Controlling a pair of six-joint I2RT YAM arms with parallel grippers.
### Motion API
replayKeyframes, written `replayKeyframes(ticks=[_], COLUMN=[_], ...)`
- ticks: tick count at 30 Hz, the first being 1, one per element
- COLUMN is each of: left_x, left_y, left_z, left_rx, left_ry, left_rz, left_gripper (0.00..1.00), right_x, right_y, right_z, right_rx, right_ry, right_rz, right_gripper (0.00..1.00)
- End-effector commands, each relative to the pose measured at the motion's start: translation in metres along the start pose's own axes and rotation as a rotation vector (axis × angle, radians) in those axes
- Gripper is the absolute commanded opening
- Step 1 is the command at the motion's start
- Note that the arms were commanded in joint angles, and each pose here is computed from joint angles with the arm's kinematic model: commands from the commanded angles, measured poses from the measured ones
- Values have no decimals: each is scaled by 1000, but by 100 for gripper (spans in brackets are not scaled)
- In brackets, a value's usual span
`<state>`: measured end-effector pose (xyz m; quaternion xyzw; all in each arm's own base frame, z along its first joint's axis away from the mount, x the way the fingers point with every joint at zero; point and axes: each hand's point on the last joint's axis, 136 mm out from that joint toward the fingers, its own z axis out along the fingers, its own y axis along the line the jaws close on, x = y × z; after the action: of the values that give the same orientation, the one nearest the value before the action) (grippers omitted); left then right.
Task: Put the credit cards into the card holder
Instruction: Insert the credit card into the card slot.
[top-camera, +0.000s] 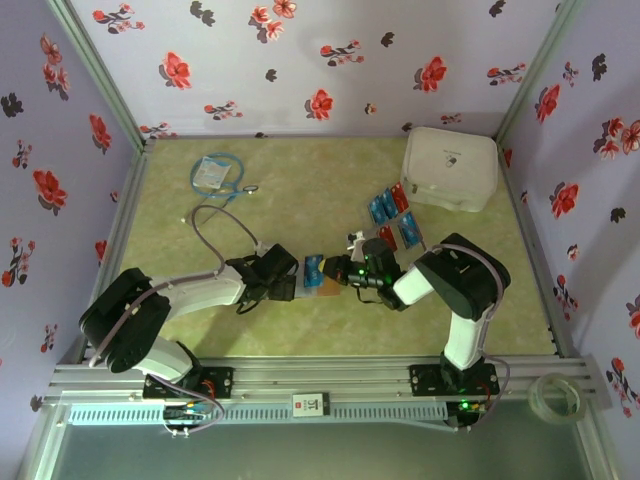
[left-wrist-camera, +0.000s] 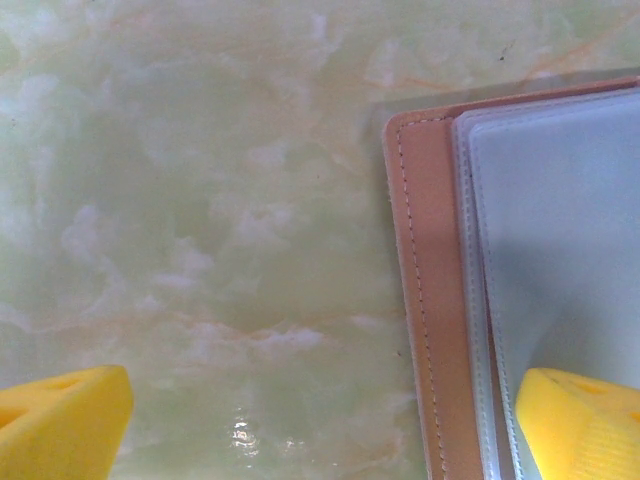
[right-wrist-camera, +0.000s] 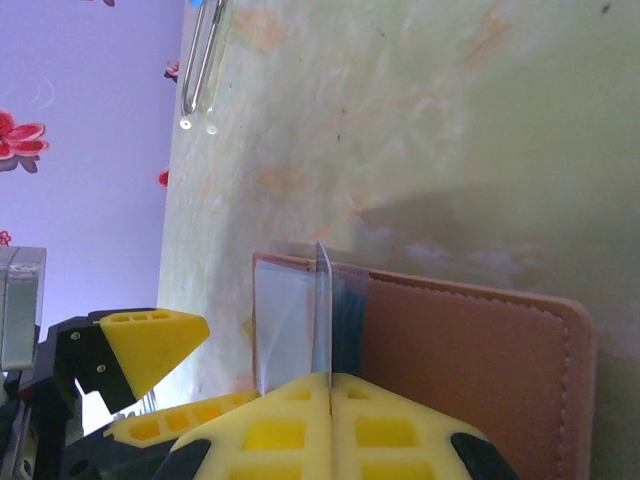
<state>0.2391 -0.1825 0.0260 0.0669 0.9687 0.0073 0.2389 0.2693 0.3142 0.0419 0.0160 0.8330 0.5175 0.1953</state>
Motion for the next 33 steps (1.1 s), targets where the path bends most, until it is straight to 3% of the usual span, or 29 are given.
replayKeyframes(ticks=[1, 33], left_x=[15, 16], left_y=[16, 16], left_z=[7, 8], left_rx=[-83, -82], left_ry=[38, 38], left_rz=[25, 22], left_gripper=[100, 100], right_x=[11, 31], right_y=[-4, -12], right_z=[0, 0], right_rx=[-5, -6], right_ry=[24, 65], right_rz=[7, 25], right_gripper=[0, 0])
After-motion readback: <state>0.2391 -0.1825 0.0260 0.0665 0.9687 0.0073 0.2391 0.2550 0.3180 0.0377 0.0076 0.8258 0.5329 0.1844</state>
